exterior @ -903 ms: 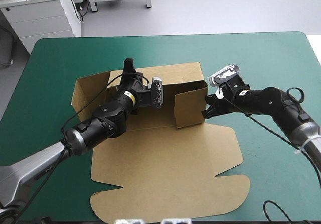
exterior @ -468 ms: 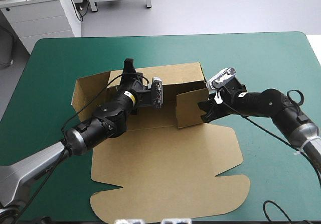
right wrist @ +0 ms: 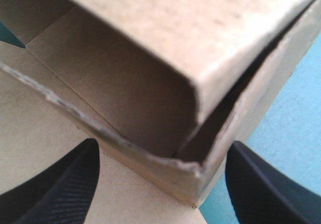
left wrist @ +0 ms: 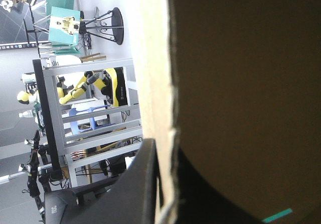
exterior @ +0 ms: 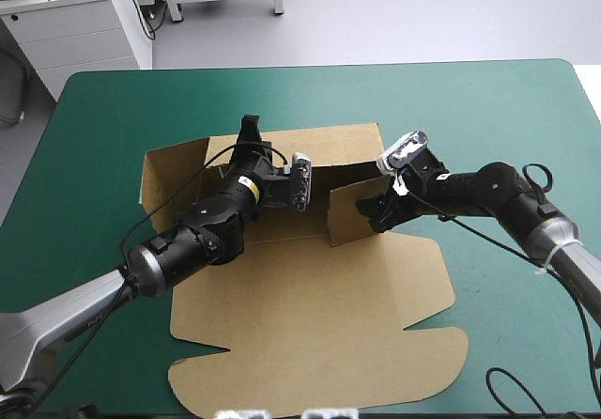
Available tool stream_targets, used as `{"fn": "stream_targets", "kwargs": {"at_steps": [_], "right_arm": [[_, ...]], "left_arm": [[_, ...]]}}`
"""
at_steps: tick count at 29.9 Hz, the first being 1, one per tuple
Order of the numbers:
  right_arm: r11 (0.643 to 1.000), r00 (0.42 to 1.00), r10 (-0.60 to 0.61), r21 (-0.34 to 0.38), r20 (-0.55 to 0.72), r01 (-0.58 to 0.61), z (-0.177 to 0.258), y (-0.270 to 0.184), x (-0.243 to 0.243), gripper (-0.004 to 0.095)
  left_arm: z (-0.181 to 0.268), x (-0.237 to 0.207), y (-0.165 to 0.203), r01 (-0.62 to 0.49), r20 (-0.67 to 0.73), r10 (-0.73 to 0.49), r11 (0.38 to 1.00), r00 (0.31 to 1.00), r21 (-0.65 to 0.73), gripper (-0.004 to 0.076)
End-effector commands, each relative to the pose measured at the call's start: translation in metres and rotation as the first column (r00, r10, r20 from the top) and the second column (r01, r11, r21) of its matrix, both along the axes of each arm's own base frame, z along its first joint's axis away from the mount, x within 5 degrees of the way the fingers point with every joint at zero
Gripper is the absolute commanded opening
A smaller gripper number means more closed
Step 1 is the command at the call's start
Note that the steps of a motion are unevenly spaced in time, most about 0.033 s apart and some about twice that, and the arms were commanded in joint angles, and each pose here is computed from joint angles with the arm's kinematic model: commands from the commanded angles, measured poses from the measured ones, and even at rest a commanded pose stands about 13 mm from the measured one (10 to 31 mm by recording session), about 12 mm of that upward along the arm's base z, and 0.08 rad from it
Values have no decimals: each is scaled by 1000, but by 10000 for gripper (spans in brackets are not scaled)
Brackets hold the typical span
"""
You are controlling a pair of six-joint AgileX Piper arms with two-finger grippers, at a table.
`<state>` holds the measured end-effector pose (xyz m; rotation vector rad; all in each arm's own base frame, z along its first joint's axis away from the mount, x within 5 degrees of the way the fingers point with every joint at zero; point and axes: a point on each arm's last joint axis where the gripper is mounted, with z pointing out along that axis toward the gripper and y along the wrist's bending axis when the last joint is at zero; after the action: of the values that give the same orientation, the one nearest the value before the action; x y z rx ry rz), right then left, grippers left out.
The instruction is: Fold the box
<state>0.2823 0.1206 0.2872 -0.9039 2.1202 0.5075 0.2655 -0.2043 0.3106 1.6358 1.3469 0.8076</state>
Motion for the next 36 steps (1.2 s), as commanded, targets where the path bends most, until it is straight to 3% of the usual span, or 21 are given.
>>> {"fn": "stream_targets", "kwargs": {"at_steps": [1, 10, 21, 26, 34, 36], "right_arm": [[997, 996, -47, 64, 79, 42, 19, 0, 3, 658], [995, 990, -54, 93, 127, 42, 22, 1, 7, 657], [996, 999, -12, 88, 32, 9, 1, 8, 13, 631], [995, 1000, 4, 95, 9, -5, 0, 9, 12, 445], [992, 998, 50, 116, -42, -45, -1, 12, 6, -21], [992, 997, 57, 118, -47, -52, -1, 12, 5, -19]], "left_arm": [[13, -4, 4, -34, 5, 34, 999, 999, -38, -6], [2, -9, 6, -38, -96, 38, 999, 995, 2, -7], [-3, -11, 6, -39, -126, 39, 999, 991, 7, -7], [-3, -11, 6, -42, -130, 42, 999, 991, 6, -7], [-3, -11, 6, -44, -135, 43, 999, 990, 1, -7], [-3, -11, 6, -42, -132, 42, 999, 990, 4, -7]]}}
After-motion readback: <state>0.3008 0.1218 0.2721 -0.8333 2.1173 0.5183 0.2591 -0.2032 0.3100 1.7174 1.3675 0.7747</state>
